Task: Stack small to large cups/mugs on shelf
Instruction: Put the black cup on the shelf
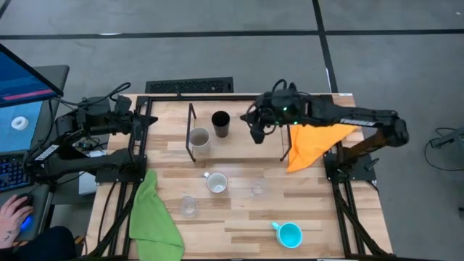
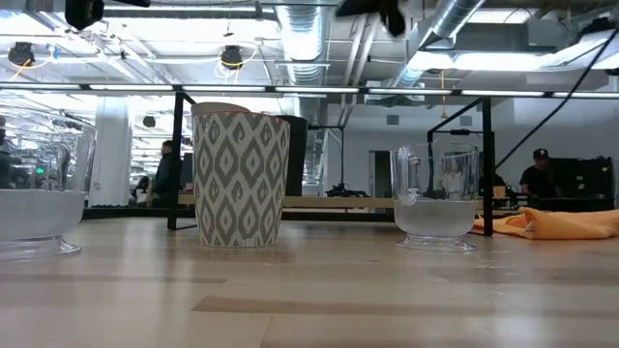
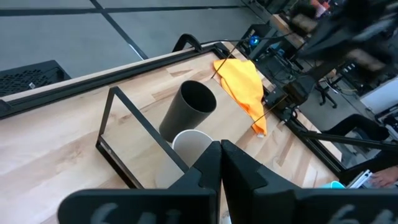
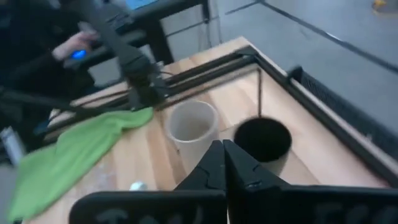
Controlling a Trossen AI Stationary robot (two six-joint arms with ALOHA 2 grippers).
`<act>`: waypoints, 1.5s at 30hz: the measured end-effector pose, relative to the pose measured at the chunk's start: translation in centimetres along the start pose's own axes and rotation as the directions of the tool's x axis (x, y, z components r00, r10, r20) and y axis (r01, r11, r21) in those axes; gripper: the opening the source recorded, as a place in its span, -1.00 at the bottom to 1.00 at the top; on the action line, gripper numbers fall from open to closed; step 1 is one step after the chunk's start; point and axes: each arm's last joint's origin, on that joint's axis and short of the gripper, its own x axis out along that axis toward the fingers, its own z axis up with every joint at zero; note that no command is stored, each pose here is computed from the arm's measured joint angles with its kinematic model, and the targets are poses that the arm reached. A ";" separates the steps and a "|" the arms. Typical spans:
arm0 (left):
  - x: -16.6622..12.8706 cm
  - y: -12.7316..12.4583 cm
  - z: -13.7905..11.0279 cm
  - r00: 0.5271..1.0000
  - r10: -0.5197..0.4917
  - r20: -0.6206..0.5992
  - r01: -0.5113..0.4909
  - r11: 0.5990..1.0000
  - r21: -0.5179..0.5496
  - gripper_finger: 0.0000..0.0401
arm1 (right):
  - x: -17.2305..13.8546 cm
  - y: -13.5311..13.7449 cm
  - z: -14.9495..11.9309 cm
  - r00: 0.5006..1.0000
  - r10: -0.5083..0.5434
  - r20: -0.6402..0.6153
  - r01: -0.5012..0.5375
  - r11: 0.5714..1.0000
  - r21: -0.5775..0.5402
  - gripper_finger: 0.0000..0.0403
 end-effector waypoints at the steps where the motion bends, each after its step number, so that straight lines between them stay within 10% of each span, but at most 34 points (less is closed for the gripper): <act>1: 0.0 0.0 0.0 1.000 0.000 0.000 0.000 1.000 0.000 -1.00 | 0.9 -0.7 -1.3 1.000 -0.009 0.001 0.009 1.000 0.030 -0.97; 23: 0.0 0.0 0.0 1.000 0.002 0.001 -0.002 1.000 0.016 -1.00 | 12.4 -6.8 -9.7 0.976 -0.093 -0.197 0.140 0.961 0.238 -0.99; 45: 0.0 0.0 0.0 1.000 0.003 0.002 -0.003 0.999 0.033 -1.00 | 18.7 -7.0 -7.2 0.986 0.003 -0.168 0.039 0.968 0.248 -0.98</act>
